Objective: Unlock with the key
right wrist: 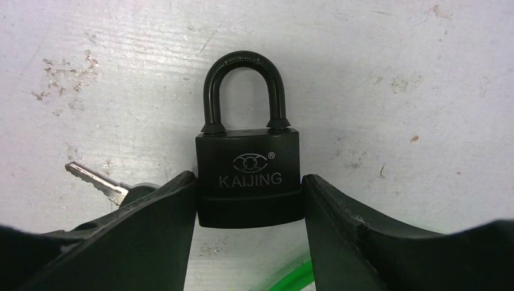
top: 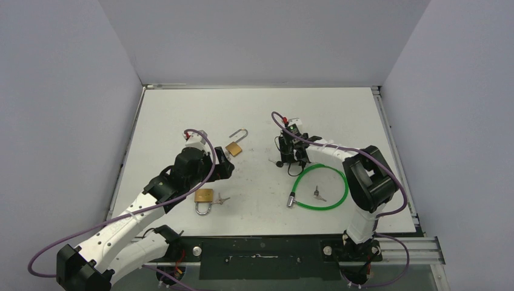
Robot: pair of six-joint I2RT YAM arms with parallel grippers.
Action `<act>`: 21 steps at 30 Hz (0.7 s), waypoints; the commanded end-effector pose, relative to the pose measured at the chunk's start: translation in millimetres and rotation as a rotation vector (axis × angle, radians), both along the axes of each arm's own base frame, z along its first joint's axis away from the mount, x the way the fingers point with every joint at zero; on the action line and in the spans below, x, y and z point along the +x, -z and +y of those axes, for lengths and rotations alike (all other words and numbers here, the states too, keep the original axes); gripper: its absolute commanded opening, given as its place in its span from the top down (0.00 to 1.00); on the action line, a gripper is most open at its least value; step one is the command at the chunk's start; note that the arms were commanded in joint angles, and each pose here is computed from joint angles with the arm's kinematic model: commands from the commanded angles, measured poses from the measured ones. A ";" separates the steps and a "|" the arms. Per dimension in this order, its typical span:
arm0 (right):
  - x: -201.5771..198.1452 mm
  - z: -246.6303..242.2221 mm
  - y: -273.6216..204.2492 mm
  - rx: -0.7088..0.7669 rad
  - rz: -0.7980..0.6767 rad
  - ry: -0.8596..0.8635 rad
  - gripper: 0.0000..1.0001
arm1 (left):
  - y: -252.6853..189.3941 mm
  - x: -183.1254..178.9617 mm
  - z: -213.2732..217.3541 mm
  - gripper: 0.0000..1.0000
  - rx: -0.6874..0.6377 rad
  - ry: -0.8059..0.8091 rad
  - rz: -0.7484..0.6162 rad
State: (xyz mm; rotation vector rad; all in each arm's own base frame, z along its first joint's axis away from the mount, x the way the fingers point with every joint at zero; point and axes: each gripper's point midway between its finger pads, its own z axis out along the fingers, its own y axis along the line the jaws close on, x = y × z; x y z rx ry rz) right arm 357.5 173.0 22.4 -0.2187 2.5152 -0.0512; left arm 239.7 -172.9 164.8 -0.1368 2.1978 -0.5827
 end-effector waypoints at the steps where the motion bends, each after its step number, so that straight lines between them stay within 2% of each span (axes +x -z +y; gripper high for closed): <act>1: 13.4 19.2 -36.7 -0.052 -0.141 -0.009 0.69 | -10.8 4.7 4.6 0.06 -0.016 -0.028 -0.042; 7: -13.1 60.8 -64.8 -0.191 -0.247 -0.081 0.70 | -15.2 8.8 38.3 0.06 0.023 -0.208 -0.066; 10: -33.2 85.5 -64.4 -0.258 -0.264 -0.145 0.70 | -21.9 6.9 58.8 0.06 0.027 -0.308 -0.091; 13: -38.1 82.0 -52.1 -0.314 -0.239 -0.105 0.70 | -29.1 3.7 69.0 0.06 0.006 -0.351 -0.123; 21: -61.8 137.2 -44.5 -0.152 -0.186 -0.233 0.69 | -34.2 -4.4 83.9 0.06 -0.015 -0.410 -0.142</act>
